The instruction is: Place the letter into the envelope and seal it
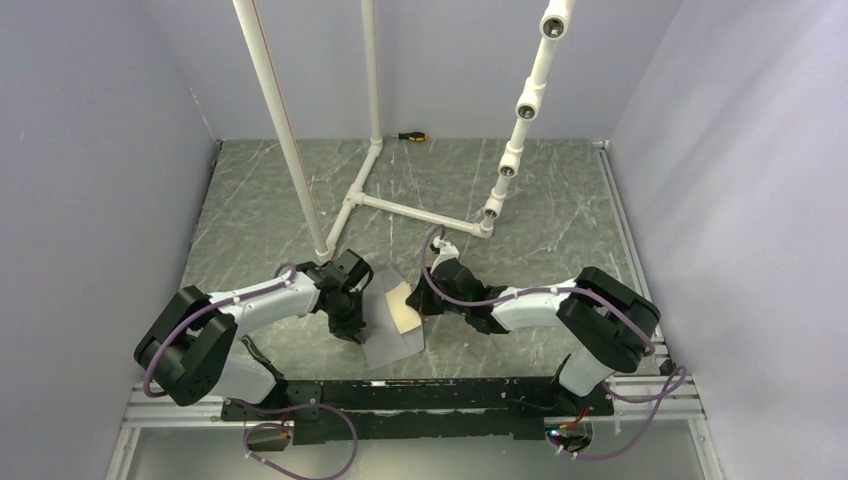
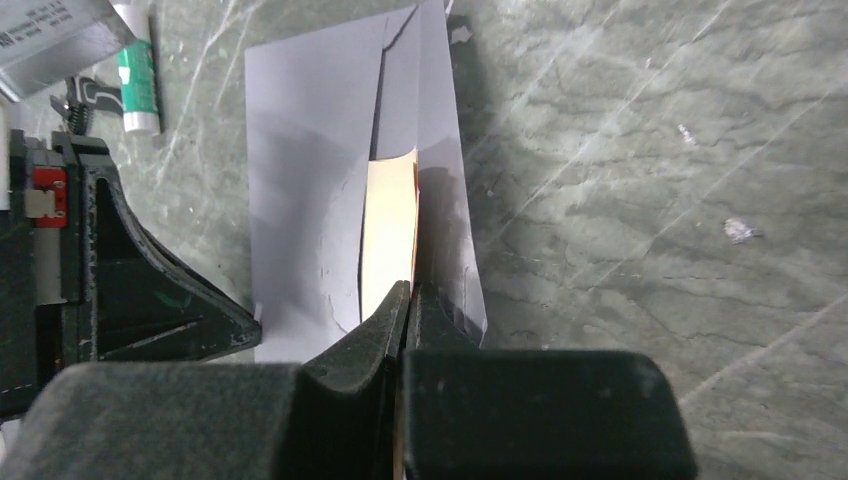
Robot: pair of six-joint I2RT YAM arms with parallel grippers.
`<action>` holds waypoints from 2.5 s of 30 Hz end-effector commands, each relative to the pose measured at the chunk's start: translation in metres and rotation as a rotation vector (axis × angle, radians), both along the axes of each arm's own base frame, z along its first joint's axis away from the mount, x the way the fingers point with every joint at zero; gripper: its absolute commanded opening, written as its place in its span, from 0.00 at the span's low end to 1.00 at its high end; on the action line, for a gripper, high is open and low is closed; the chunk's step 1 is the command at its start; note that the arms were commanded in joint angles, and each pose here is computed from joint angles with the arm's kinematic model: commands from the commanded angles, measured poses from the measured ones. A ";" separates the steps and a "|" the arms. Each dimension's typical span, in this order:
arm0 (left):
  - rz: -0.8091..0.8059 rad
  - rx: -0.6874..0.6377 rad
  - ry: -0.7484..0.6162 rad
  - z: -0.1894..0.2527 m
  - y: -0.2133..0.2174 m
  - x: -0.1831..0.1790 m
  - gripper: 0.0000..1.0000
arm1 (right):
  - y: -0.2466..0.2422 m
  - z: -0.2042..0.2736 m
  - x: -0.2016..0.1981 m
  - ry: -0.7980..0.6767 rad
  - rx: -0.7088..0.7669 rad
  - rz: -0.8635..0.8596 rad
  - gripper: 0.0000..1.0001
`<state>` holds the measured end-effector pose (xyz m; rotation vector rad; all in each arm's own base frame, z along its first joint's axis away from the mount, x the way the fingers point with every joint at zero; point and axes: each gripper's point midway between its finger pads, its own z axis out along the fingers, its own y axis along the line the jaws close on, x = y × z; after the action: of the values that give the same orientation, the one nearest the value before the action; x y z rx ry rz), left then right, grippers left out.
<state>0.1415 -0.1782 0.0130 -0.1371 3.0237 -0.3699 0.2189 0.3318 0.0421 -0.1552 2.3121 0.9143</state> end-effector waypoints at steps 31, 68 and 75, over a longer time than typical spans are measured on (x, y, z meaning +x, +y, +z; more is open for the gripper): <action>-0.006 -0.044 -0.042 0.003 -0.008 0.008 0.14 | 0.022 0.020 0.006 0.054 -0.085 -0.057 0.53; -0.096 -0.097 -0.158 0.025 -0.017 0.023 0.17 | 0.041 0.034 -0.008 0.104 -0.036 0.053 0.50; -0.105 -0.035 -0.238 0.049 -0.004 0.034 0.19 | -0.033 0.062 0.017 0.019 -0.138 -0.209 0.52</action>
<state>0.1602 -0.1883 0.0424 0.0241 2.8734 -0.4827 0.2188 0.3503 0.0987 -0.1115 2.3941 0.8746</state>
